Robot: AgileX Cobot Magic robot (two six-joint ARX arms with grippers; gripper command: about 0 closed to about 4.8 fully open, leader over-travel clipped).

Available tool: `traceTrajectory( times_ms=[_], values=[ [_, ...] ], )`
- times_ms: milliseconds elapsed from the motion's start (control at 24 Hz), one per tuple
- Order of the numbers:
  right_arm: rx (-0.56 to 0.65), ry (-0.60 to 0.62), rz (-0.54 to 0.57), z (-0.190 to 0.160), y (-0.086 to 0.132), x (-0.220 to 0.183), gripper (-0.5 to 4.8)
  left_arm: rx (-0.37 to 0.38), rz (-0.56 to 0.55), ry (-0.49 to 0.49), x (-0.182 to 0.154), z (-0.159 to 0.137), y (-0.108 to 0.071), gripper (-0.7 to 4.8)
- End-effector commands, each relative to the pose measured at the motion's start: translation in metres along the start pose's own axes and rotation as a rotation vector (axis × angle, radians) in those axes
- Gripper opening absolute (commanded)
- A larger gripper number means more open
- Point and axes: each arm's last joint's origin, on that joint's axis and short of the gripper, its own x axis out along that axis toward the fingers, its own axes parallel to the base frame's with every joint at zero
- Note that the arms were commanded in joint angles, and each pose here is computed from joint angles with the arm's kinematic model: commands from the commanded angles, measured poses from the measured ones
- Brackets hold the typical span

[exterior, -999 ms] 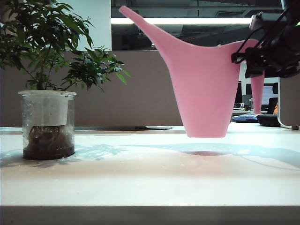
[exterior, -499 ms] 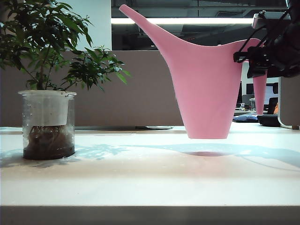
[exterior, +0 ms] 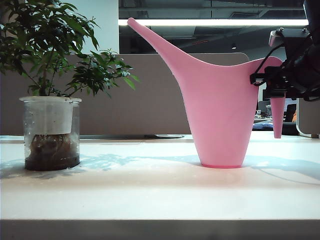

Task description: Pick up the watering can from the table, water the potted plant, and put the can back.

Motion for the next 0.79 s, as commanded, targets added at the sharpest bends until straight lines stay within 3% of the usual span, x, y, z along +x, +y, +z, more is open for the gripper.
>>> traceTrajectory(
  times_ms=[42, 541, 666, 791],
  values=[
    [-0.003, 0.016, 0.002, 0.001, 0.000, -0.001, 2.36, -0.003, -0.001, -0.009, -0.003, 0.001, 0.000, -0.05],
    [-0.015, 0.113, 0.001, 0.010, -0.003, -0.024, 2.45, -0.002, 0.000, -0.017, -0.006, 0.000, 0.000, -0.05],
    [-0.015, 0.120, 0.001, 0.011, -0.003, -0.026, 3.01, -0.002, 0.000, -0.017, -0.006, 0.000, 0.000, -0.05],
    [-0.020, 0.158, 0.001, 0.007, -0.003, -0.026, 3.07, -0.002, 0.000, -0.017, -0.006, 0.000, 0.000, -0.05]
  ],
)
